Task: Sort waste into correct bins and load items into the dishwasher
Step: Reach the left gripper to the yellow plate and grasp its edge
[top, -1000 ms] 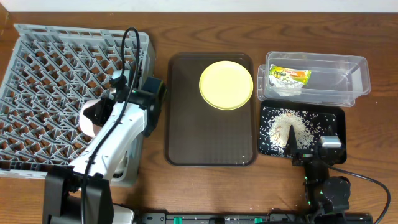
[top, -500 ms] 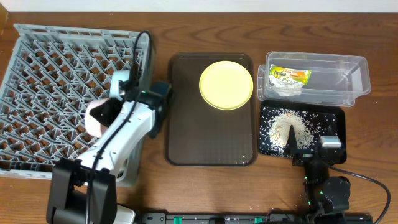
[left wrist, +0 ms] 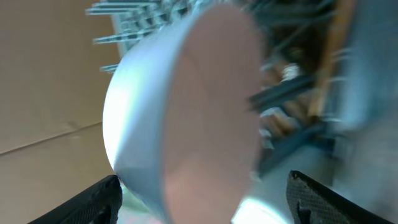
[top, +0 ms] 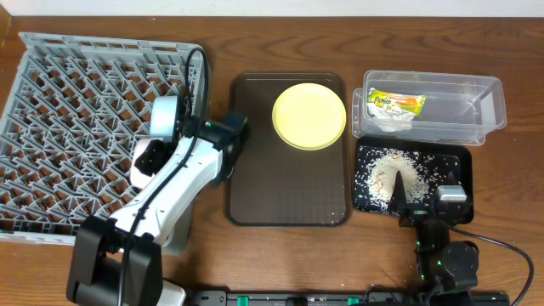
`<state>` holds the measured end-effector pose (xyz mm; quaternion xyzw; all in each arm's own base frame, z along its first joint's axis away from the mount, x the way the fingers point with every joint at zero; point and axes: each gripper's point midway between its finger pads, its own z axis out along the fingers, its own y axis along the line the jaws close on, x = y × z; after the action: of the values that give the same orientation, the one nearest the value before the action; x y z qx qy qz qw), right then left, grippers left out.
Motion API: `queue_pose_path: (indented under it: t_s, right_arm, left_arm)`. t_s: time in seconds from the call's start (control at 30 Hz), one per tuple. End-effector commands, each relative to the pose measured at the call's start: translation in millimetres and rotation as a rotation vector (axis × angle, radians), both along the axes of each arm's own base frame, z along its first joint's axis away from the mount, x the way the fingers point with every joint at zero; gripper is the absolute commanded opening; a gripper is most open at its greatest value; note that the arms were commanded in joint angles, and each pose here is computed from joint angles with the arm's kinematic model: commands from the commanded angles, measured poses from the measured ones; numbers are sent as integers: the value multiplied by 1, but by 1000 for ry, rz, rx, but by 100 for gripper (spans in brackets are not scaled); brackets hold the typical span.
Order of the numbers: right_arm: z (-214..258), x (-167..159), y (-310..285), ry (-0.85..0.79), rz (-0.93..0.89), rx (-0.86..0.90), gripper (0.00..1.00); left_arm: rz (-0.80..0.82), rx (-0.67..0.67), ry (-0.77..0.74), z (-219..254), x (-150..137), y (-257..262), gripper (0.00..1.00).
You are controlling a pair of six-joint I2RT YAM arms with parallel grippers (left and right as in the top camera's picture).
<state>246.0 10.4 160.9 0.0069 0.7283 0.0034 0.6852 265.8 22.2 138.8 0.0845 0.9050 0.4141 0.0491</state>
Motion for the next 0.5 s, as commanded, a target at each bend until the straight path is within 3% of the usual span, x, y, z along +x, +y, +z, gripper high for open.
queue_pose_path:
  t_s: [0.0,0.13,0.2,0.33,0.47]
  right_arm:
    - [0,0,-3,-4,-12,-9,99]
    - [0,0,-3,-4,-12,-9,99]
    - [0,0,-3,-4,-12,-10,99]
    - [0,0,-3,-4,-12,-9,99]
    - [0,0,-3,-4,-12,-10,99]
  left_arm:
    - [26,-331,-11,-7,7,-58,86]
    - [-29,-546,-92,-4,30,-109,89]
    - [-56,-661,-108,-7,37,-135,96]
    - [-84,-725,-228,0,65,-150,94]
    - [-60,-793,-322,7,85,-156,87]
